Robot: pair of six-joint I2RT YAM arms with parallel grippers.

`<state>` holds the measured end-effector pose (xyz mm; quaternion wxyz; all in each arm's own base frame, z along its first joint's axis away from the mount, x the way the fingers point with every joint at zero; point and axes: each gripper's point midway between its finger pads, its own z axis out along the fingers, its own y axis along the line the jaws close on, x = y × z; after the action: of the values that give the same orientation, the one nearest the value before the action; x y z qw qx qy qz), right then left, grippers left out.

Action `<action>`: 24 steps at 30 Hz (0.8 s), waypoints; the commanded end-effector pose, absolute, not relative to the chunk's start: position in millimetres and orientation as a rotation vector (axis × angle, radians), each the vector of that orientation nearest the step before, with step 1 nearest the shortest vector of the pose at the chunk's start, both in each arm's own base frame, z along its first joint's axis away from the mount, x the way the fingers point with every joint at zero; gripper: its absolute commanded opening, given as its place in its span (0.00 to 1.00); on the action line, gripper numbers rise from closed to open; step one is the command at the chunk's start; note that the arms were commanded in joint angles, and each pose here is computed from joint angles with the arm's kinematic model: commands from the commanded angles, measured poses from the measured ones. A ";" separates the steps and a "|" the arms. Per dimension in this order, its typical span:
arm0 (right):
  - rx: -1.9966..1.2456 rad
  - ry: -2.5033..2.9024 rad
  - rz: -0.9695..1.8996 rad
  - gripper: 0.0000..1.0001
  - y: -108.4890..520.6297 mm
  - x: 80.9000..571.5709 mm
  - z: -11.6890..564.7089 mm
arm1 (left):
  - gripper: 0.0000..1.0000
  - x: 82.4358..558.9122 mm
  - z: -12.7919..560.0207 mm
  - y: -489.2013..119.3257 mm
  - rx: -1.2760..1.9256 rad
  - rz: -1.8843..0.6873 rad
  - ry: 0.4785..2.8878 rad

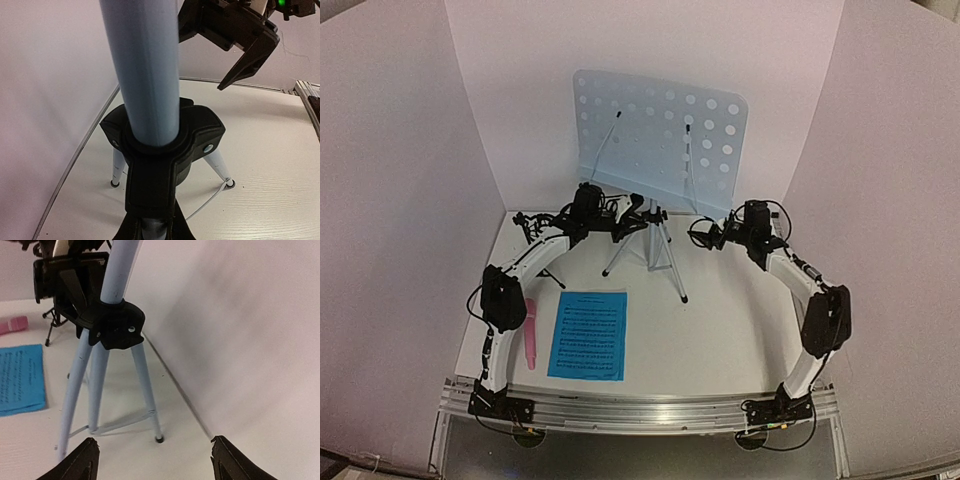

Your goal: Set up the instrument practice props

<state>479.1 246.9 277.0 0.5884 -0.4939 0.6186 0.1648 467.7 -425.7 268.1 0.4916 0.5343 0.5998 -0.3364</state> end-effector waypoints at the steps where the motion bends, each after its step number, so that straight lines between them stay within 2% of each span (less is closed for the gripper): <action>1: -1.379 1.040 -0.017 0.74 274.5 495.4 298.2 | 0.00 466.7 280.4 -424.5 1.290 -0.835 1.433; 5: -1.411 0.926 -0.129 0.73 295.1 504.4 304.6 | 0.00 467.5 280.0 -426.1 1.288 -0.850 1.441; 12: -1.437 0.817 -0.150 0.70 318.2 498.6 311.5 | 0.00 465.3 277.1 -426.7 1.286 -0.874 1.446; 20: -1.477 0.776 -0.133 0.50 334.1 496.1 303.7 | 0.00 465.9 278.9 -427.1 1.279 -0.874 1.438; 24: -1.509 0.771 -0.127 0.45 338.5 493.0 300.8 | 0.00 466.1 279.7 -427.2 1.278 -0.874 1.433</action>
<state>495.7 326.9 292.5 0.6587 -0.6542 0.3681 -0.0509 469.3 -426.7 268.3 0.4922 0.5293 0.6007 -0.3417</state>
